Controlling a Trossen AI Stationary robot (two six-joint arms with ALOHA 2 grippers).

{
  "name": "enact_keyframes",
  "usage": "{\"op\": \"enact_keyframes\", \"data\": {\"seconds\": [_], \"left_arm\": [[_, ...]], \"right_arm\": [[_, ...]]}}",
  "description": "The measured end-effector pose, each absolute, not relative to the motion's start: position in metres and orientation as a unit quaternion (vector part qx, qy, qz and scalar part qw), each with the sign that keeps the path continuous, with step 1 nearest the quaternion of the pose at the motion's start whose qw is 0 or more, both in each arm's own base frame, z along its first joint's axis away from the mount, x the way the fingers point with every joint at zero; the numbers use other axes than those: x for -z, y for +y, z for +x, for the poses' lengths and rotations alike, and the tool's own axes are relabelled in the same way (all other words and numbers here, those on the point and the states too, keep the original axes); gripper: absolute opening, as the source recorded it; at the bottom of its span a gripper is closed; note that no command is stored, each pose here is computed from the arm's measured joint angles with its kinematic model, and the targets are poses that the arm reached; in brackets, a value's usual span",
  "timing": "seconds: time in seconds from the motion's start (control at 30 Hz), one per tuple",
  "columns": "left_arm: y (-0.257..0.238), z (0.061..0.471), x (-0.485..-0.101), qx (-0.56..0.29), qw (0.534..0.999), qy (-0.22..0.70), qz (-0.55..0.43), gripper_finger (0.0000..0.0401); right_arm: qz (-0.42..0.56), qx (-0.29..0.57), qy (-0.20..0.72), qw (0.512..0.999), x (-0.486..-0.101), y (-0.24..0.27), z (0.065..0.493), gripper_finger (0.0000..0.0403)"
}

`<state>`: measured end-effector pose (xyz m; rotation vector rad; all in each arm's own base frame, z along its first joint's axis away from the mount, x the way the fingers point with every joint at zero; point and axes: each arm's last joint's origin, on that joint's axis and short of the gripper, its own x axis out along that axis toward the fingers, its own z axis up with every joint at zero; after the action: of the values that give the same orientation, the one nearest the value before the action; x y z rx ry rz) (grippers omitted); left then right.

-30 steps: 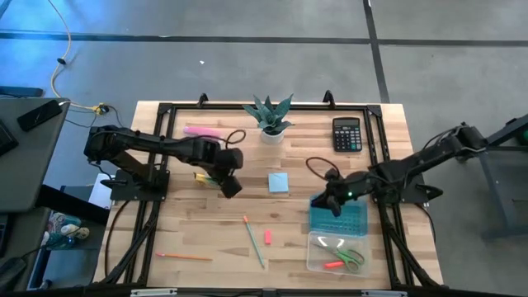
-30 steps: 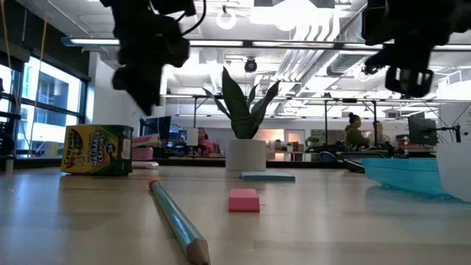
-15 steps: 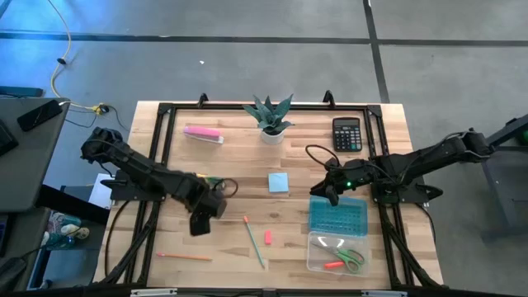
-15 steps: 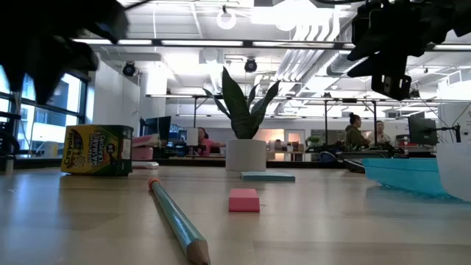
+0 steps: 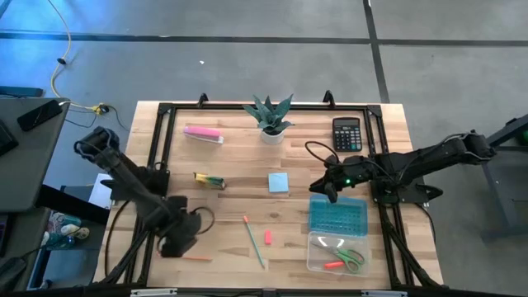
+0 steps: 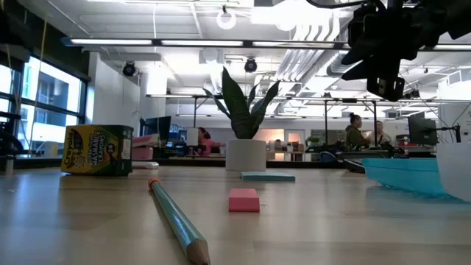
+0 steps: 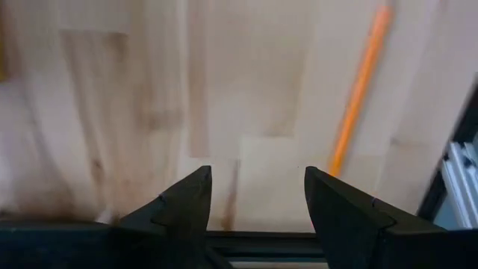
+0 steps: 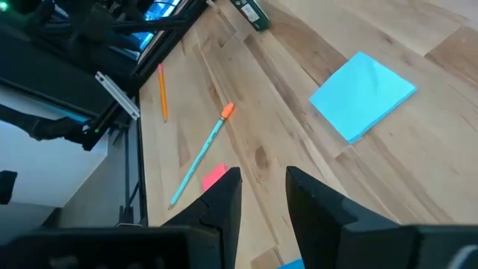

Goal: Pack school essentials
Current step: Put the orange pencil into the blue supply box

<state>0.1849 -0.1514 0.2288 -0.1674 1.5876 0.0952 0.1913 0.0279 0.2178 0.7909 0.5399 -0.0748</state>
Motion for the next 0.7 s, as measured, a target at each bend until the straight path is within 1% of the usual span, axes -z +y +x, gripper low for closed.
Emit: {"op": "enact_keyframes", "data": {"seconds": [0.13,0.3,0.4,0.6,0.7], "left_arm": [[-0.176,0.159,-0.228,-0.035,0.722,0.687,-0.080,0.0202],[-0.201,0.132,-0.224,-0.019,0.735,0.672,-0.096,0.0202],[-0.208,0.124,-0.222,-0.008,0.730,0.675,-0.106,0.0202],[-0.219,0.124,-0.211,0.016,0.706,0.698,-0.120,0.0202],[-0.220,0.128,-0.204,0.001,0.699,0.706,-0.114,0.0202]], "right_arm": [[0.376,0.037,0.265,0.887,-0.217,0.028,0.191,0.0098],[0.371,0.037,0.267,0.889,-0.217,0.028,0.191,0.0098],[0.367,0.035,0.267,0.890,-0.216,0.028,0.191,0.0098],[0.360,0.034,0.267,0.893,-0.216,0.028,0.191,0.0098],[0.360,0.035,0.267,0.893,-0.216,0.028,0.191,0.0098]]}}
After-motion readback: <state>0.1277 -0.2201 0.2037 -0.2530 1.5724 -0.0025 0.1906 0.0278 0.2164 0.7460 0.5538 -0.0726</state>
